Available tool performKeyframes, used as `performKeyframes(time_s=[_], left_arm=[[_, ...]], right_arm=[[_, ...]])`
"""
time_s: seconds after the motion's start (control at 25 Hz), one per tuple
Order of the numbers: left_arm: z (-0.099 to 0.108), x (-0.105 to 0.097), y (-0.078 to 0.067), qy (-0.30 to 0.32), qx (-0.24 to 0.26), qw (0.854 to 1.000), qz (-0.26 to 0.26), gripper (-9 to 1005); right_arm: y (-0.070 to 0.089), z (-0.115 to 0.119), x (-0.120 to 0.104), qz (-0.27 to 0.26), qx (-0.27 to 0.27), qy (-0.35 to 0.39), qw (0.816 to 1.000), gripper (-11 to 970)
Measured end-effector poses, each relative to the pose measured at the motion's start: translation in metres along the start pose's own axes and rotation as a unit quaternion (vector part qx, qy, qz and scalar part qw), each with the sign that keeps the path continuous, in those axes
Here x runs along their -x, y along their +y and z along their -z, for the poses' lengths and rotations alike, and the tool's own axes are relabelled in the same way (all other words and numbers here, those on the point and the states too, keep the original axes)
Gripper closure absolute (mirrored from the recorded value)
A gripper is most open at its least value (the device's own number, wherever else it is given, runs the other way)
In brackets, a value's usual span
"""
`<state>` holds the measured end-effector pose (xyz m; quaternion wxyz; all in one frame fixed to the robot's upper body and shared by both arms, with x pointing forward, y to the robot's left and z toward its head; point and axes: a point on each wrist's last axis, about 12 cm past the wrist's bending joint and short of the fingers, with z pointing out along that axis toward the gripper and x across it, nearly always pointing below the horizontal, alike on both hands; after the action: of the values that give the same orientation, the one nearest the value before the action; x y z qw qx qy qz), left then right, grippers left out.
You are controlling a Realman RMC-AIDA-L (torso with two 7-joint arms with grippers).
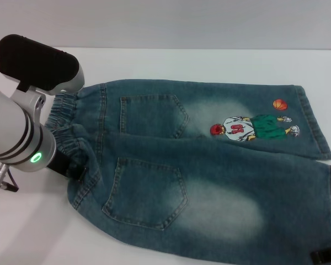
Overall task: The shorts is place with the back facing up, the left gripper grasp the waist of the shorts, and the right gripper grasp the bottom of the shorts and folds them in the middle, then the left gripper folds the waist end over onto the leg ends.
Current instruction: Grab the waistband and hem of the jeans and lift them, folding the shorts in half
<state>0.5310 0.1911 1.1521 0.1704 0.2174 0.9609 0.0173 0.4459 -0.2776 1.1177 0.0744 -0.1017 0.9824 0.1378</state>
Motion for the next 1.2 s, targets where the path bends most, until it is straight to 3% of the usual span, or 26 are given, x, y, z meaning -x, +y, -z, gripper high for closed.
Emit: performKeyframes(time_s=[1.04,1.2], left_arm=[[-0.0010,-0.0018,-0.0008,0.002,-0.001,1.000,-0.003,781],[-0.0009,-0.0016,-0.0009,0.002,-0.001,1.000,-0.004,782]], right_arm=[[0.0062,0.0017,0.0069,0.014,0.015,-0.011,1.000,273],[0.0075,0.0031,0.0076,0.025,0.017,-0.012,0.999,426]])
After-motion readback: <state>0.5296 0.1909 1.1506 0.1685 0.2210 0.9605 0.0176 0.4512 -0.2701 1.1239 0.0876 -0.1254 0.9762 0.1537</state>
